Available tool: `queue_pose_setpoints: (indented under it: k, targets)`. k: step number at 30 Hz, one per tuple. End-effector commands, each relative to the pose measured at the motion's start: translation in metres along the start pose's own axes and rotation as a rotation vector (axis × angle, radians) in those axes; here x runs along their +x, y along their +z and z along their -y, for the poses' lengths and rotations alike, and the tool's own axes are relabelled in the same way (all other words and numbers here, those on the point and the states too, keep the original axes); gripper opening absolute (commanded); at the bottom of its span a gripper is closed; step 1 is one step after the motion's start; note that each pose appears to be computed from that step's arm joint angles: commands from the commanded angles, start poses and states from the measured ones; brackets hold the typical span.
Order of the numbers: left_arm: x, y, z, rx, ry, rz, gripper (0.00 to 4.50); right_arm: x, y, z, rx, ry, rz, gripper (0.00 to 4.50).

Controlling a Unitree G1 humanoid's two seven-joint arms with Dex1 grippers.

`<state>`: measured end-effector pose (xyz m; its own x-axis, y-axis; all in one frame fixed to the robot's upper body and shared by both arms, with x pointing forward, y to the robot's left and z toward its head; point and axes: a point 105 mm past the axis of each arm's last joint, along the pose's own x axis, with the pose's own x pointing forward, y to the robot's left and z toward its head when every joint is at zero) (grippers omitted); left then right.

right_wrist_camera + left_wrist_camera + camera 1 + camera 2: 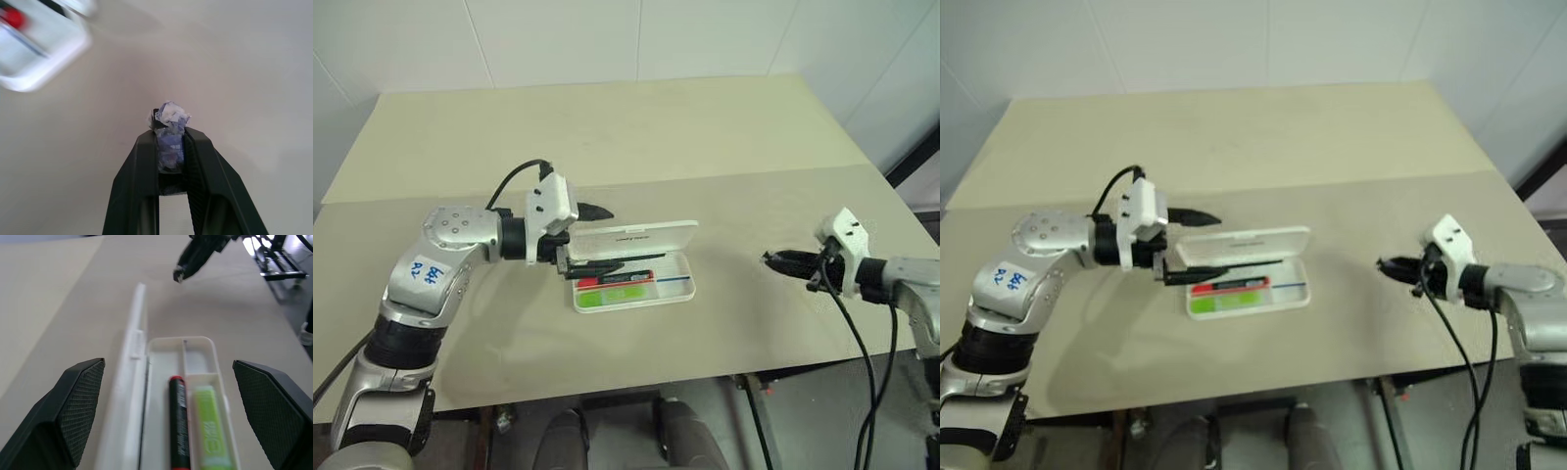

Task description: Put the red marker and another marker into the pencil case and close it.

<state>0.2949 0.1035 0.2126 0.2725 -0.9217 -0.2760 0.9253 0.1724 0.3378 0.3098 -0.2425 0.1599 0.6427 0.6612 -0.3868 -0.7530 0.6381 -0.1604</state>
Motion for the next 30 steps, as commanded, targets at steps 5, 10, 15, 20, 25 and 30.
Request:
queue_pose_setpoints:
  k: [5,10,15,20,25,30]
  targets:
    - [-0.017,-0.002,0.012,0.04,-0.016,-0.011,4.5,0.01,0.05,-0.051,-0.088,0.2,0.157,0.37]
    - [-0.022,-0.013,0.004,0.05,0.027,-0.039,4.5,0.029,0.057,-0.068,-0.114,0.289,0.182,0.37]
    - [-0.023,-0.018,0.01,0.057,0.005,-0.048,4.5,0.058,0.051,-0.084,-0.244,0.435,0.138,0.37]
    - [-0.024,-0.02,0.015,0.063,0.008,-0.054,4.5,0.081,0.048,-0.082,-0.334,0.518,0.125,0.37]
    - [-0.024,-0.02,0.018,0.063,0.018,-0.056,4.5,0.096,0.045,-0.076,-0.389,0.552,0.105,0.37]
    - [-0.023,-0.019,0.021,0.061,0.024,-0.051,4.5,0.103,0.041,-0.073,-0.416,0.579,0.091,0.37]
